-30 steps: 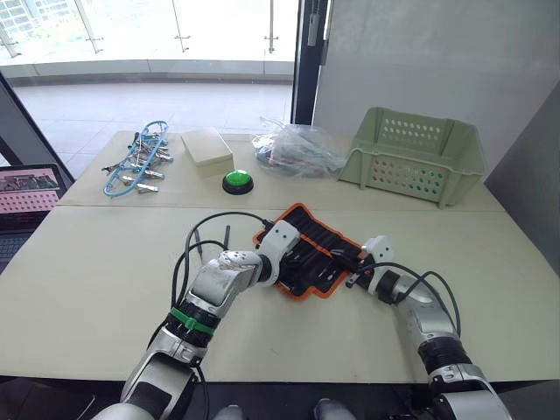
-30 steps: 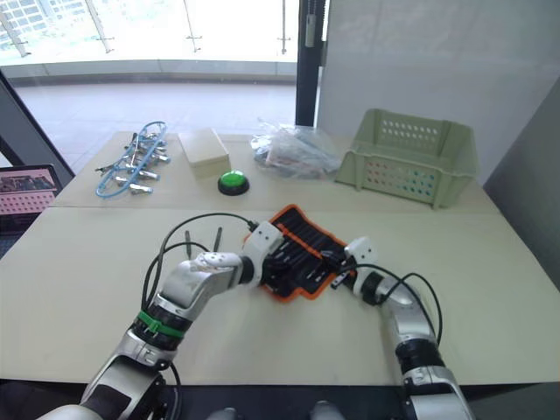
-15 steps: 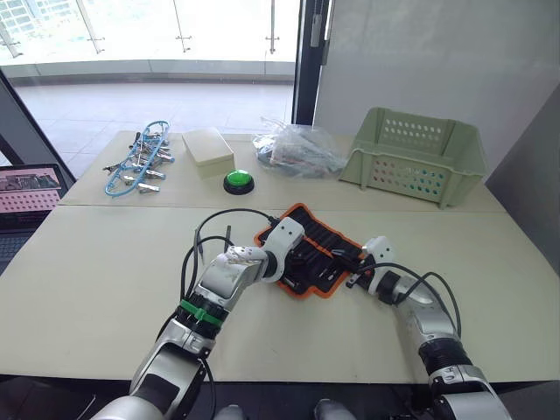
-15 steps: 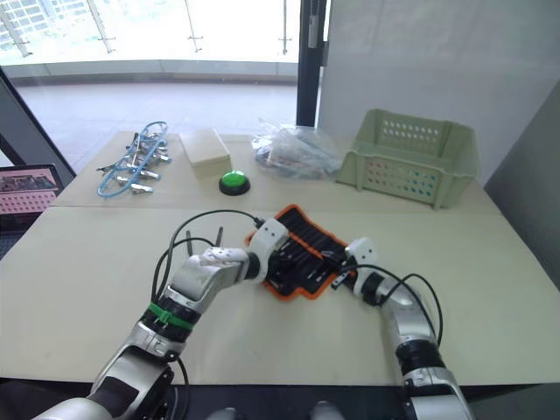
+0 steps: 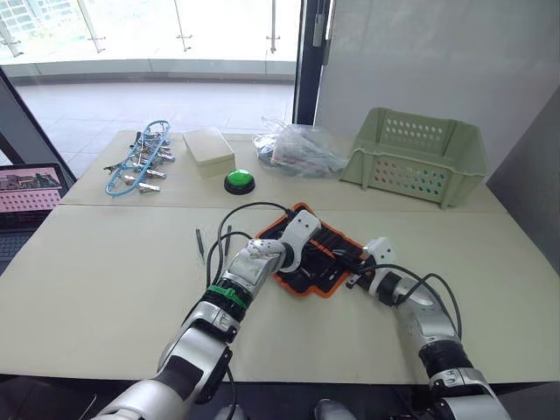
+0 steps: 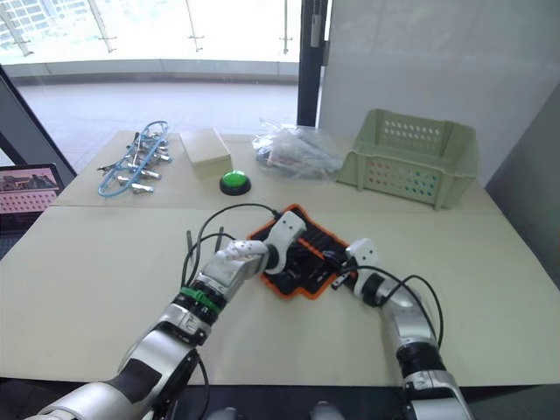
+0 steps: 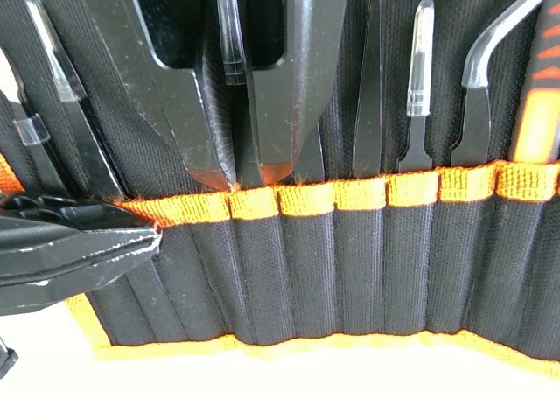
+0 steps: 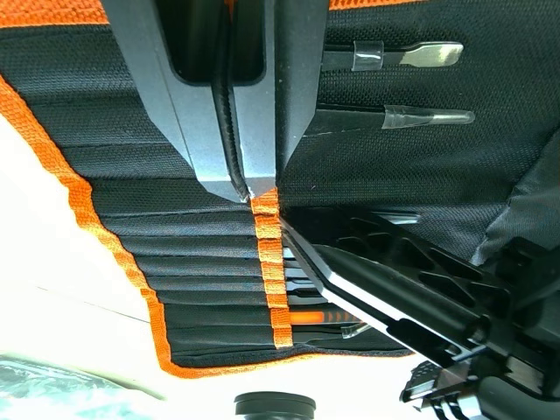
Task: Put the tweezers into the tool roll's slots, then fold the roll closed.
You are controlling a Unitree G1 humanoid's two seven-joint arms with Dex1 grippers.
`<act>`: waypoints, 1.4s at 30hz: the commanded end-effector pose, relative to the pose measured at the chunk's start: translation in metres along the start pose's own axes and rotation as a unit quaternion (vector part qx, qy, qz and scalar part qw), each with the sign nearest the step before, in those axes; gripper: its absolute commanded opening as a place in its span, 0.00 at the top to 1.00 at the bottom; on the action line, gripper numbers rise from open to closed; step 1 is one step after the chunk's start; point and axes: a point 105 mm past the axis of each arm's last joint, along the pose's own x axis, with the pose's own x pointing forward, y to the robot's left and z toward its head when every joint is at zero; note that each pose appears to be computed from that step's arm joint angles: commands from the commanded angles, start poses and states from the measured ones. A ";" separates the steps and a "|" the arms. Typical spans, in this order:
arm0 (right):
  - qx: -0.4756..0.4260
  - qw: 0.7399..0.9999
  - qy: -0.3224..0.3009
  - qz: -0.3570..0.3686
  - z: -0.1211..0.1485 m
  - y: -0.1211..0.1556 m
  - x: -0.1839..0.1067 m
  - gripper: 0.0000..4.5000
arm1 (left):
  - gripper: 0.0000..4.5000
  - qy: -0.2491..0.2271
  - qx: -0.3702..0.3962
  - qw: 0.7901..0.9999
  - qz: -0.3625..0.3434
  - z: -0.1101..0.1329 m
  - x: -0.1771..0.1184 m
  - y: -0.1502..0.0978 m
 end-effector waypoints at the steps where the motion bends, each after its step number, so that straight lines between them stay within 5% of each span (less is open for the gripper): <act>1: 0.045 0.994 0.097 0.008 -0.055 0.017 -0.016 1.00 | 1.00 -0.011 0.008 1.000 -0.001 0.006 0.003 0.000; 4: 0.045 0.994 0.097 0.006 -0.055 0.016 -0.016 1.00 | 1.00 -0.017 -0.012 1.000 -0.002 0.006 0.000 0.004; 8: 0.045 0.994 0.102 0.008 -0.057 0.017 -0.016 1.00 | 0.67 -0.034 -0.017 0.999 -0.006 0.010 -0.014 0.008; 17: 0.046 0.993 0.107 0.016 -0.058 0.017 -0.016 1.00 | 0.01 -0.115 -0.015 0.992 0.050 0.036 -0.106 0.034; 22: 0.052 0.993 0.102 0.016 -0.055 0.015 -0.019 1.00 | 0.01 -0.199 -0.015 0.966 0.165 0.037 -0.169 0.067; 28: 0.050 0.993 0.106 0.023 -0.055 0.013 -0.019 1.00 | 0.01 -0.198 -0.020 0.929 0.312 -0.029 -0.248 0.084; 32: 0.051 0.992 0.108 0.028 -0.055 0.015 -0.020 1.00 | 0.01 -0.207 -0.019 0.906 0.370 -0.054 -0.278 0.079; 35: 0.054 0.992 0.109 0.035 -0.057 0.018 -0.020 1.00 | 0.01 -0.189 -0.062 0.879 0.434 -0.107 -0.310 0.057; 42: 0.055 0.991 0.110 0.044 -0.056 0.021 -0.020 1.00 | 0.01 -0.200 -0.111 0.842 0.489 -0.134 -0.328 0.030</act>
